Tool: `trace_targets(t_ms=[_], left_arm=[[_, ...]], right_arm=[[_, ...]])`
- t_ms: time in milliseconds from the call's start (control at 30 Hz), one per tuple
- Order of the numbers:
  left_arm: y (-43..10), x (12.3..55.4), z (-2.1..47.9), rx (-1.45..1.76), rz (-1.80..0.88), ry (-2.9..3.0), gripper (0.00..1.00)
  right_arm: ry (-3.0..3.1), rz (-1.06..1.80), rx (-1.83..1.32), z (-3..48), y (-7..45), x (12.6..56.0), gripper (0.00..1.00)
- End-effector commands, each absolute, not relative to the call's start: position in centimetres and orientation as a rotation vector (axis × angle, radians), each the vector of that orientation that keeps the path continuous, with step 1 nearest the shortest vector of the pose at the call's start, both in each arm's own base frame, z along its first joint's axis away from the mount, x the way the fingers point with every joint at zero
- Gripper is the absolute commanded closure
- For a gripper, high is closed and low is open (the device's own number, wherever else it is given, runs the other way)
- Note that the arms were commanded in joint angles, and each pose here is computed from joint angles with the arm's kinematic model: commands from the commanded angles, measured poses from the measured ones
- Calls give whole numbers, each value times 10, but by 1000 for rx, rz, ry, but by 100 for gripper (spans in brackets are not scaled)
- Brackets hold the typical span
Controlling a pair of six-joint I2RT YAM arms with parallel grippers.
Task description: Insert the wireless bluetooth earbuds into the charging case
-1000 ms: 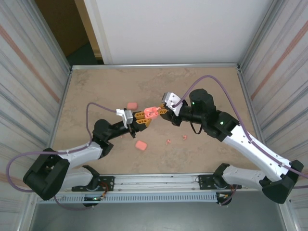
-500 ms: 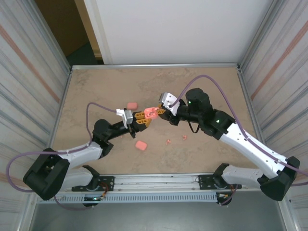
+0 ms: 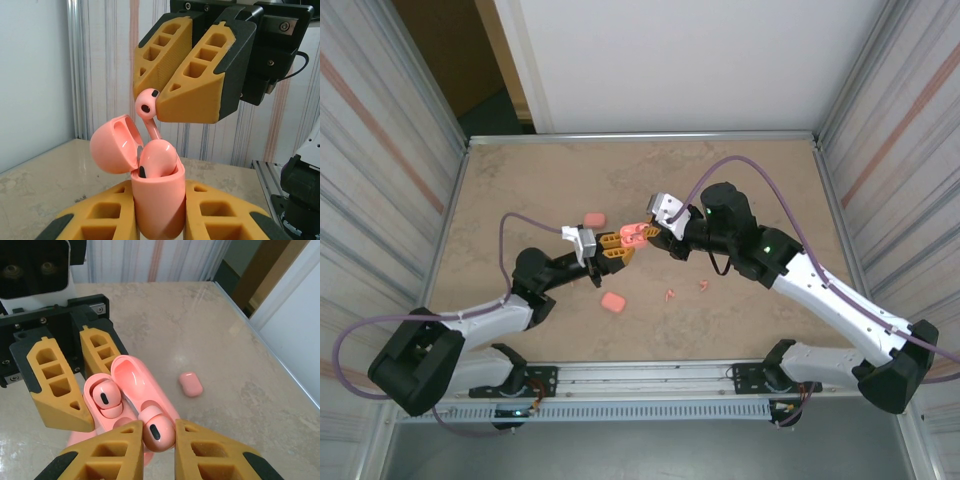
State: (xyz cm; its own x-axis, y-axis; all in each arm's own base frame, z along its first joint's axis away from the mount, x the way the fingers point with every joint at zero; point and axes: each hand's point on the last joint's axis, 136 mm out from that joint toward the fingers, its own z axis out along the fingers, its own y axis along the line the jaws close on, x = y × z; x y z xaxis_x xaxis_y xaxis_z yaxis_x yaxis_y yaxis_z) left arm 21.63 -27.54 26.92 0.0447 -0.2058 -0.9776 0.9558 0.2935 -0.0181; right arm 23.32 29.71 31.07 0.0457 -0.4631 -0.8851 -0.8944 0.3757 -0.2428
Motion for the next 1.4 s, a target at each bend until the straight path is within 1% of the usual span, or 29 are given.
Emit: trace_targets(t_ms=[0, 467, 700, 867, 1067, 1200, 1267, 1367], left_arm=[[-276, 210, 293, 852, -1076, 1075, 100], [-276, 211, 293, 848, -1074, 1080, 100], [-276, 211, 292, 848, -1074, 1082, 100], [-276, 211, 291, 849, -1075, 1086, 100], [-276, 211, 290, 852, -1076, 1085, 100], [-276, 211, 290, 847, -1074, 1084, 100], [-276, 211, 291, 845, -1076, 1080, 100], [-277, 211, 291, 844, -1081, 1079, 100]], right_arm=[[1566, 490, -1259, 310, 298, 233, 82], [1607, 508, -1289, 293, 298, 229, 82], [1613, 548, -1295, 292, 299, 223, 77], [1596, 581, -1285, 304, 300, 219, 64], [1564, 613, -1231, 330, 294, 214, 52], [1574, 659, -1116, 349, 281, 219, 40], [1587, 715, -1051, 356, 273, 222, 34], [1603, 839, -959, 358, 260, 226, 22]])
